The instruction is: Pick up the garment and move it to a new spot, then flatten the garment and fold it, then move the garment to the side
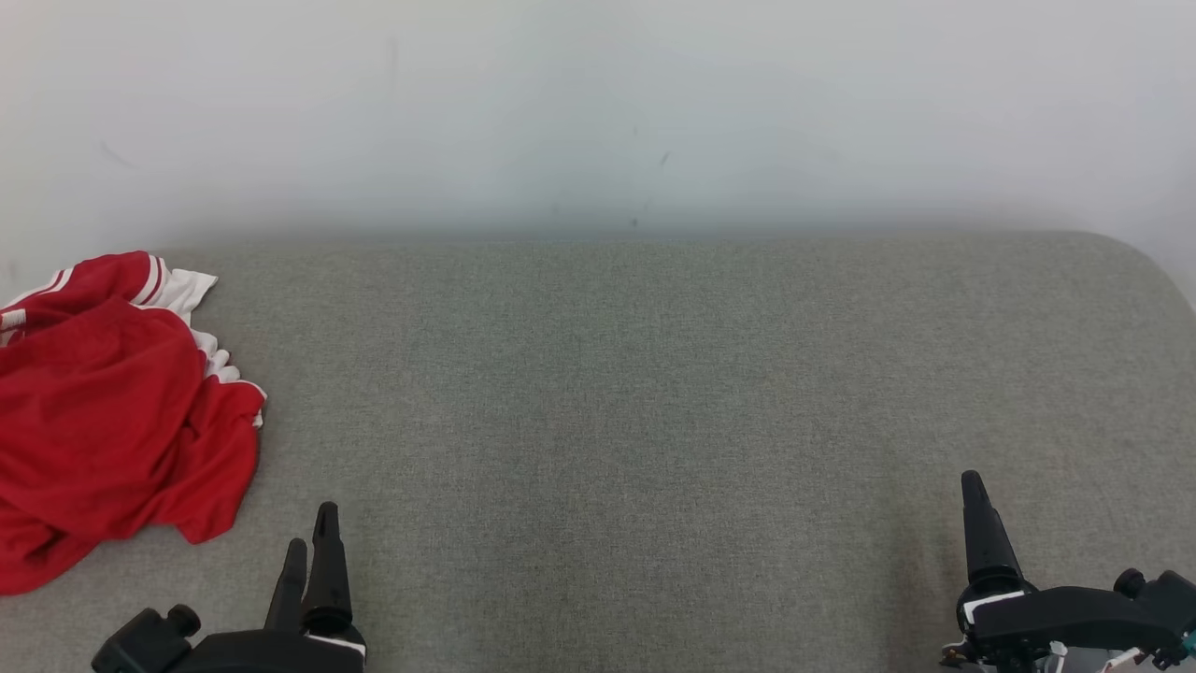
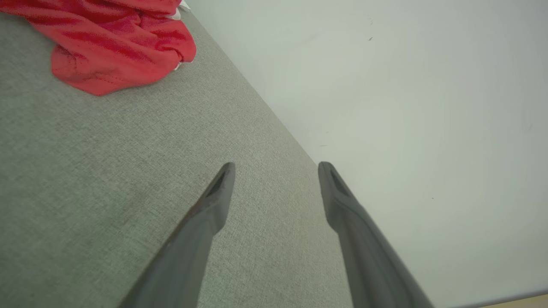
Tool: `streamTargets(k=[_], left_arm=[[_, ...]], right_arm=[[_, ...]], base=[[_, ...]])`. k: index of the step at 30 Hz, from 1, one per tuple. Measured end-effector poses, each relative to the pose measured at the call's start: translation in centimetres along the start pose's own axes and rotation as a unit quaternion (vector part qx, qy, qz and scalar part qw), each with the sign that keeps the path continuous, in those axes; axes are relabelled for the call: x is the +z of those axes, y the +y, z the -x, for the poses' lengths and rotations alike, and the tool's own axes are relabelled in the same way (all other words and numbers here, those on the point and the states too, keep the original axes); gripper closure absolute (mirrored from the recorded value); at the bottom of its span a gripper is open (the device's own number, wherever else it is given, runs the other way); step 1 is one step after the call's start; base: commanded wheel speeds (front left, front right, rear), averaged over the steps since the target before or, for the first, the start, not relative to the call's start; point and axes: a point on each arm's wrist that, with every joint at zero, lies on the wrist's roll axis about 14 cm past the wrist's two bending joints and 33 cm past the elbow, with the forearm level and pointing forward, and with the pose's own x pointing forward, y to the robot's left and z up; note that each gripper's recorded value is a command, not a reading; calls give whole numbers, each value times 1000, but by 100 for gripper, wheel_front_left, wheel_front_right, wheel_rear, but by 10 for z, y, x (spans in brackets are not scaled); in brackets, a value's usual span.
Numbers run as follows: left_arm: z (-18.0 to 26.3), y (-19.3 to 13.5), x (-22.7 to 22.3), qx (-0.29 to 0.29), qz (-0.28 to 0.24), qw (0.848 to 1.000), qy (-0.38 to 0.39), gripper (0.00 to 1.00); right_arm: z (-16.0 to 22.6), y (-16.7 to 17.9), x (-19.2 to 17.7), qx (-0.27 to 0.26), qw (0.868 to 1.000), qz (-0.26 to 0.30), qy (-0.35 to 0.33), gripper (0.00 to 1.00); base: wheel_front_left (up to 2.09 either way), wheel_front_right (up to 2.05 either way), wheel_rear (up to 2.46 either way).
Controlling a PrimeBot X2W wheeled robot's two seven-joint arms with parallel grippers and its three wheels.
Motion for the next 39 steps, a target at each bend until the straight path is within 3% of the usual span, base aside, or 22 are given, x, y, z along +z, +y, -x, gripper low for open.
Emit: streamTargets(k=[16,39], left_arm=[[5,-8,-5,-18,-151,988,-3,0],[8,-17,-7,-53,-328,943,-11,0]], right_arm=[[0,4,-11,13,989,147,13,0],[-4,6,-22,30,957,288,26,0]], base=[[0,0,0],[0,0,0]])
